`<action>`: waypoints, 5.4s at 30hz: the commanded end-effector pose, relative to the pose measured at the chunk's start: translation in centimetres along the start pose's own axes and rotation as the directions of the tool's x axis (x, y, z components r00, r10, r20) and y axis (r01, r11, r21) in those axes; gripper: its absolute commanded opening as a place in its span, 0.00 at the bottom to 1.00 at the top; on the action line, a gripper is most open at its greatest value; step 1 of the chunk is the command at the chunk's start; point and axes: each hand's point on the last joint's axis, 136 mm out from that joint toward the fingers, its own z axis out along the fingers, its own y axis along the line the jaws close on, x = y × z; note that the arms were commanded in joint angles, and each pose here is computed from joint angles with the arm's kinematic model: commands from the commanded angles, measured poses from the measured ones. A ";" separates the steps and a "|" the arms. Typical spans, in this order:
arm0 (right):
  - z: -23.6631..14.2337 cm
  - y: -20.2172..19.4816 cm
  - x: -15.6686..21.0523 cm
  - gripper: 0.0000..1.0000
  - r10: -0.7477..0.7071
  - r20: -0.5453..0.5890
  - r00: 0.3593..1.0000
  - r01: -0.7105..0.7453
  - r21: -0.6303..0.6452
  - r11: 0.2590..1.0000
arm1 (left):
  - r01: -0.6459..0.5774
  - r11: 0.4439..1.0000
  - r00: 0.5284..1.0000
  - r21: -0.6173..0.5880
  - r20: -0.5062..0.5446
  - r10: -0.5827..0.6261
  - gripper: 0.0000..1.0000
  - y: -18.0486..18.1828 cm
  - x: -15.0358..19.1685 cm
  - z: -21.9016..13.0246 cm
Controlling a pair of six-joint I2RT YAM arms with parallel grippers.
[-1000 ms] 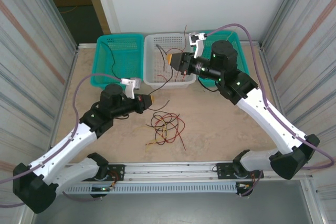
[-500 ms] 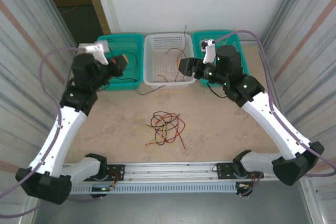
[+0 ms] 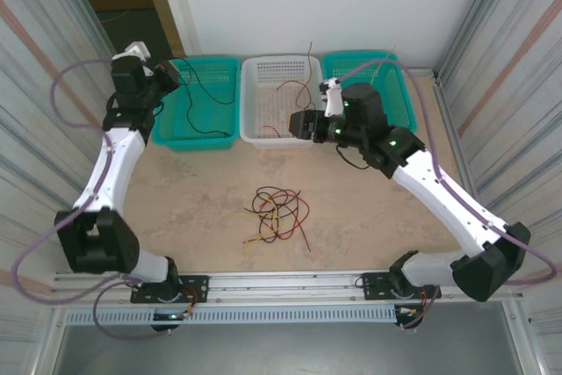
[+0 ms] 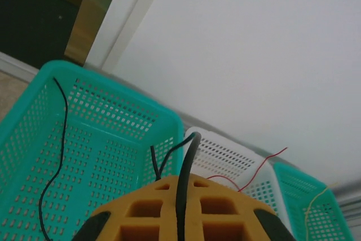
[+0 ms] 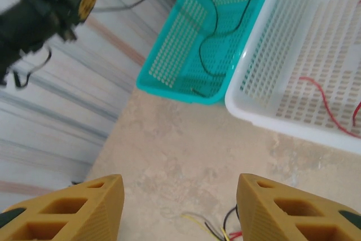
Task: Untangle the cables
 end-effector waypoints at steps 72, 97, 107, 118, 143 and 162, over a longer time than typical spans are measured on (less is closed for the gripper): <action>3.5 3.4 6.6 0.00 -0.117 -0.139 0.983 0.143 0.195 0.970 | 0.010 0.799 0.843 0.601 -0.436 0.316 0.71 -11.4 28.2 -18.9; -5.1 2.3 -2.3 0.01 -0.165 0.170 0.971 0.139 0.155 0.978 | -0.089 0.766 0.834 0.637 -0.373 0.407 0.78 -16.8 25.2 -20.4; -8.7 -5.8 -10.4 0.03 -0.178 0.283 0.942 0.072 0.349 0.935 | -0.086 0.819 0.849 0.567 -0.389 0.358 0.81 -14.9 26.1 -19.1; -7.9 -18.5 -22.3 0.06 -0.204 0.389 0.898 -0.084 0.608 0.789 | -0.197 0.891 0.816 0.410 -0.436 0.381 0.85 -9.3 28.5 -17.8; -2.6 -18.4 -3.2 0.57 0.080 0.074 0.994 -0.108 0.565 0.818 | -0.073 0.997 0.621 -0.017 -0.783 0.032 0.56 -1.4 37.7 -14.2; 5.8 -12.6 24.4 0.47 0.187 -0.440 0.878 0.105 0.558 0.823 | -0.083 0.992 0.579 -0.100 -0.814 -0.034 0.54 1.5 38.9 -14.9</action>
